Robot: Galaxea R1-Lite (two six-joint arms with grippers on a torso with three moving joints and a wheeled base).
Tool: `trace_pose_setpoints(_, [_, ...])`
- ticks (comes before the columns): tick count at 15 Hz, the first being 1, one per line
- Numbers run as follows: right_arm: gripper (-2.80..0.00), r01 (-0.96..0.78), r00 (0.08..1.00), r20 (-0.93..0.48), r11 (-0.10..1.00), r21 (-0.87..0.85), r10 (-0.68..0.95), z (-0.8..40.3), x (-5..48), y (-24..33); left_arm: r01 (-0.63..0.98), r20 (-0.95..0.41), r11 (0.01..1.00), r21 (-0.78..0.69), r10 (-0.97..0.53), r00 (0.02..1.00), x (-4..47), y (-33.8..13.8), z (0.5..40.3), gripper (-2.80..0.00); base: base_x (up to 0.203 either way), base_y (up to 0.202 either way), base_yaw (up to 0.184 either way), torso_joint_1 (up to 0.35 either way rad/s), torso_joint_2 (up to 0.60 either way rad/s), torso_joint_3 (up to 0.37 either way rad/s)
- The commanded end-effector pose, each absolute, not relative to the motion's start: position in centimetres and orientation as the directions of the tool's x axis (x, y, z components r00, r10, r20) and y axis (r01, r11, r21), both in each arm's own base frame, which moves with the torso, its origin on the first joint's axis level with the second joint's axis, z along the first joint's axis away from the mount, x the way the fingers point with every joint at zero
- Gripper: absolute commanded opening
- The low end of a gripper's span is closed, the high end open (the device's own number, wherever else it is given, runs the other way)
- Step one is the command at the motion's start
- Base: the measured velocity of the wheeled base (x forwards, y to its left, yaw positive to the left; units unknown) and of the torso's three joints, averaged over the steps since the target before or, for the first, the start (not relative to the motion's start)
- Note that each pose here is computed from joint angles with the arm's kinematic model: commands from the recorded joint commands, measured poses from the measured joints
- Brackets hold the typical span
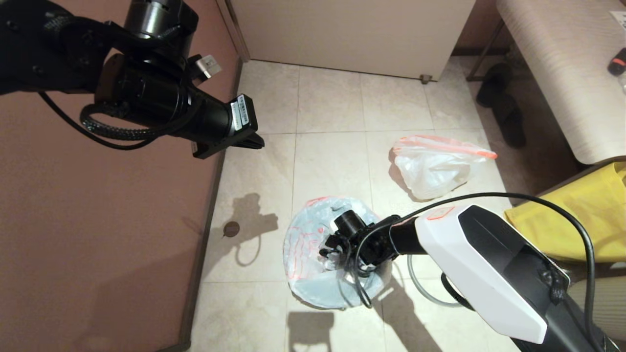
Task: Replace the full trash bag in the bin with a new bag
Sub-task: Put the new garbage bag on the trash can
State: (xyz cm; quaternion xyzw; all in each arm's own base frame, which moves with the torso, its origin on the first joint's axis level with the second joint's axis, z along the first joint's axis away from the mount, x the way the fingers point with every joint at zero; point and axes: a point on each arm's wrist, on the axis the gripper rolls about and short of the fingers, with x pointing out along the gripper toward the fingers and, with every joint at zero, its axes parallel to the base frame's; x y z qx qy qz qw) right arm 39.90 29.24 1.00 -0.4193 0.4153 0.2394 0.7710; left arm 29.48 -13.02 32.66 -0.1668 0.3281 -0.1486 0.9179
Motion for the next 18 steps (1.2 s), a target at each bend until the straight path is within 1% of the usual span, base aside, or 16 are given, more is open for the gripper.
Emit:
trace_pose_setpoints(1, [-2.80, -0.709, 0.536, -0.844, 0.528, -0.468, -0.029, 1.2, 40.0, 28.5, 0.160, -0.557, 0.900, -0.404, -0.381, 0.737, 29.6, -13.1, 32.5, -2.80, 0.000, 0.000, 0.000, 0.000, 0.00, 0.000])
trace_pose_setpoints(5, [-2.80, -0.692, 0.548, -0.835, 0.541, -0.478, -0.037, 5.5, 39.7, 27.1, 0.159, -0.559, 0.901, -0.404, -0.380, 0.737, 29.6, -13.1, 32.5, -2.80, 0.000, 0.000, 0.000, 0.000, 0.00, 0.000])
trace_pose_setpoints(7, [-2.80, -0.686, 0.560, -0.828, 0.546, -0.481, -0.026, 6.9, 39.2, 27.1, 0.159, -0.559, 0.901, -0.403, -0.380, 0.737, 29.6, -13.1, 32.5, -2.80, 0.000, 0.000, 0.000, 0.000, 0.00, 0.000])
trace_pose_setpoints(9, [-2.80, -0.692, 0.531, -0.846, 0.550, -0.468, -0.051, 6.7, 38.0, 27.7, 0.159, -0.565, 0.902, -0.402, -0.381, 0.732, 29.8, -13.3, 32.2, -2.80, 0.000, 0.000, 0.000, 0.000, 0.00, 0.000])
trace_pose_setpoints(10, [-2.80, -0.687, 0.533, -0.845, 0.559, -0.464, -0.047, 6.5, 38.0, 27.9, 0.161, -0.569, 0.902, -0.402, -0.383, 0.728, 29.8, -13.5, 32.1, -2.80, 0.000, 0.000, 0.000, 0.000, 0.00, 0.000])
trace_pose_setpoints(13, [-2.80, -0.659, 0.596, -0.803, 0.586, -0.472, 0.023, 3.1, 39.6, 29.4, 0.161, -0.572, 0.902, -0.400, -0.383, 0.725, 29.9, -13.6, 32.0, -2.80, 0.000, 0.000, 0.000, 0.000, 0.00, 0.000])
trace_pose_setpoints(18, [-2.80, -0.654, 0.645, -0.760, 0.573, -0.495, 0.080, -5.8, 41.6, 30.7, 0.151, -0.582, 0.906, -0.395, -0.374, 0.722, 30.4, -13.7, 31.5, -2.80, 0.000, 0.000, 0.000, 0.000, 0.00, 0.000])
